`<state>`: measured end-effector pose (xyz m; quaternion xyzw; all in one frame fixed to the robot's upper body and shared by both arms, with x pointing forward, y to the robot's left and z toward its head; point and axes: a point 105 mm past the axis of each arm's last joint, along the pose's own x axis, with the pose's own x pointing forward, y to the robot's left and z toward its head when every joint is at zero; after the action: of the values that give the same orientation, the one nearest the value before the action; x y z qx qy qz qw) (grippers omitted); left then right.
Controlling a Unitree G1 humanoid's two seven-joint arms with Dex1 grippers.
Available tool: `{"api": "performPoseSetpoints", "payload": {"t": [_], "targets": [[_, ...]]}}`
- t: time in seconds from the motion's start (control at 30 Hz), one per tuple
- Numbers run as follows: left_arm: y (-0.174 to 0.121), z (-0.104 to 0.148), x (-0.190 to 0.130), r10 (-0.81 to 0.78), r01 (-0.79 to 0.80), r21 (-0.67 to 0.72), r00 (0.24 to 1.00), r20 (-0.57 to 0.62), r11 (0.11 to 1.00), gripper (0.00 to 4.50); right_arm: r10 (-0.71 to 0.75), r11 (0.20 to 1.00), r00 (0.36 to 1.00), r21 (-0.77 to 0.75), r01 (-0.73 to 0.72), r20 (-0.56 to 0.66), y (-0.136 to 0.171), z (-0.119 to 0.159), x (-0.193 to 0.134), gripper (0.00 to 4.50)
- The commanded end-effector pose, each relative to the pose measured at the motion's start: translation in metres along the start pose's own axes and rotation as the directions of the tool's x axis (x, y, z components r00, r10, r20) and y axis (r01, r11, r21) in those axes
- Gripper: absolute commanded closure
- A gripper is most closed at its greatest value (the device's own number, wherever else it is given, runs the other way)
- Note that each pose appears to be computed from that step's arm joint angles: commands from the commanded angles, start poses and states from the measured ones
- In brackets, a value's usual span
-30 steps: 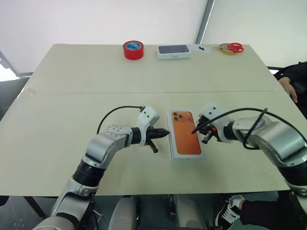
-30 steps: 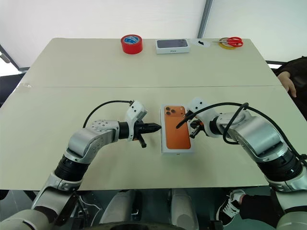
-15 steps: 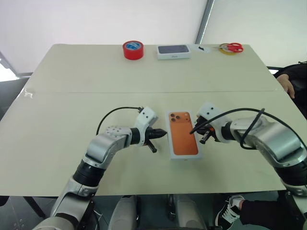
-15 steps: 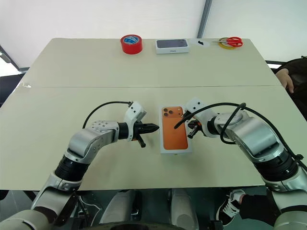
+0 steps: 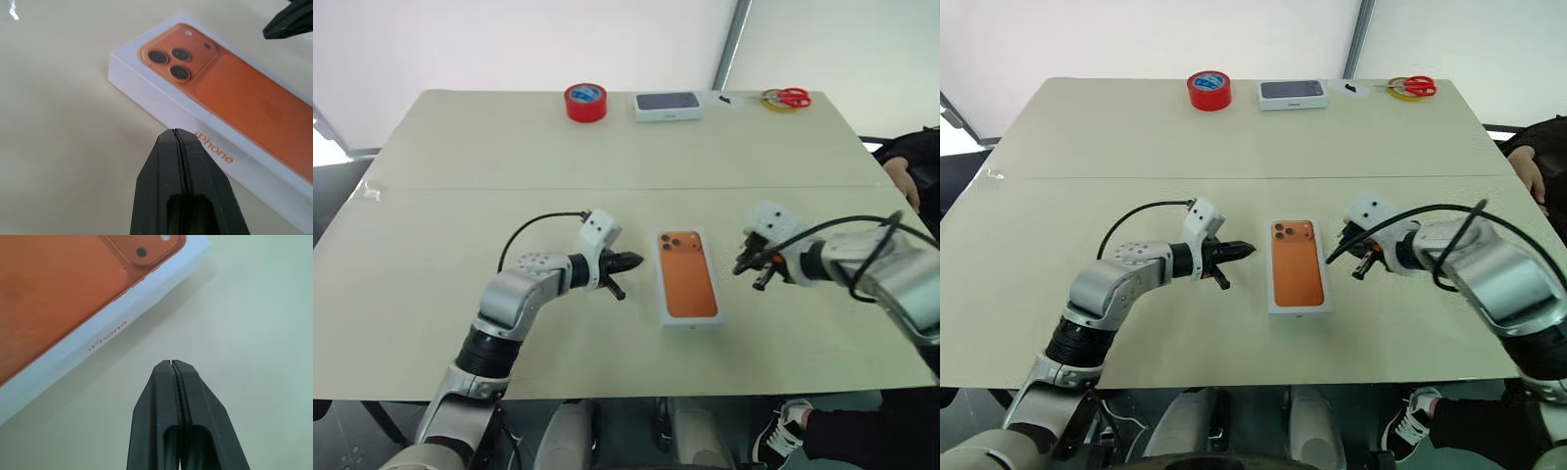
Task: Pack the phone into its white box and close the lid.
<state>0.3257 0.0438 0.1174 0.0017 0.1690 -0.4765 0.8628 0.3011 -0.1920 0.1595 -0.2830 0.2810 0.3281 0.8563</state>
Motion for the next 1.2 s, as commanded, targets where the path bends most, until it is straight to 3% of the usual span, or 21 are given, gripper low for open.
{"api": "performPoseSetpoints", "payload": {"t": [0.03, 0.23, 0.47, 0.63, 0.73, 0.93, 1.1, 1.2], "targets": [[-0.015, 0.022, 0.006, -0.053, 0.049, 0.065, 0.996, 0.067, 0.997, 4.5, 0.102, 0.994, 0.99, -0.06, -0.096, 0.095, 0.021, 0.018, -0.009, 4.48], [-0.021, 0.005, 0.024, -0.057, 0.06, 0.113, 0.998, -0.03, 0.992, 4.5, 0.208, 0.977, 0.978, -0.049, -0.206, 0.035, 0.061, -0.002, 0.009, 4.48], [-0.011, -0.003, 0.022, -0.028, 0.035, 0.109, 0.998, -0.064, 0.993, 4.5, 0.175, 0.984, 0.984, -0.031, -0.175, -0.001, 0.062, -0.012, 0.016, 4.48], [0.011, 0.034, -0.008, 0.049, -0.059, 0.083, 0.993, 0.112, 0.995, 4.5, 0.039, 0.998, 0.977, -0.06, -0.027, 0.212, 0.026, 0.019, 0.009, 4.48], [0.029, 0.044, -0.031, 0.142, -0.164, 0.127, 0.975, 0.168, 0.978, 4.5, -0.055, 0.996, 0.962, -0.058, 0.073, 0.267, -0.004, 0.021, 0.005, 4.48], [0.069, 0.039, -0.1, 0.405, -0.441, 0.132, 0.884, 0.234, 0.888, 4.5, -0.18, 0.976, 0.89, 0.187, 0.109, 0.42, -0.057, 0.024, -0.003, 4.48], [0.084, 0.016, -0.144, 0.554, -0.582, 0.095, 0.804, 0.217, 0.807, 4.5, -0.191, 0.959, 0.865, 0.276, 0.064, 0.464, -0.076, 0.011, -0.007, 4.48], [0.087, 0.003, -0.156, 0.594, -0.615, 0.088, 0.783, 0.186, 0.783, 4.5, -0.172, 0.965, 0.867, 0.255, 0.055, 0.467, -0.078, 0.008, -0.006, 4.48]]}}
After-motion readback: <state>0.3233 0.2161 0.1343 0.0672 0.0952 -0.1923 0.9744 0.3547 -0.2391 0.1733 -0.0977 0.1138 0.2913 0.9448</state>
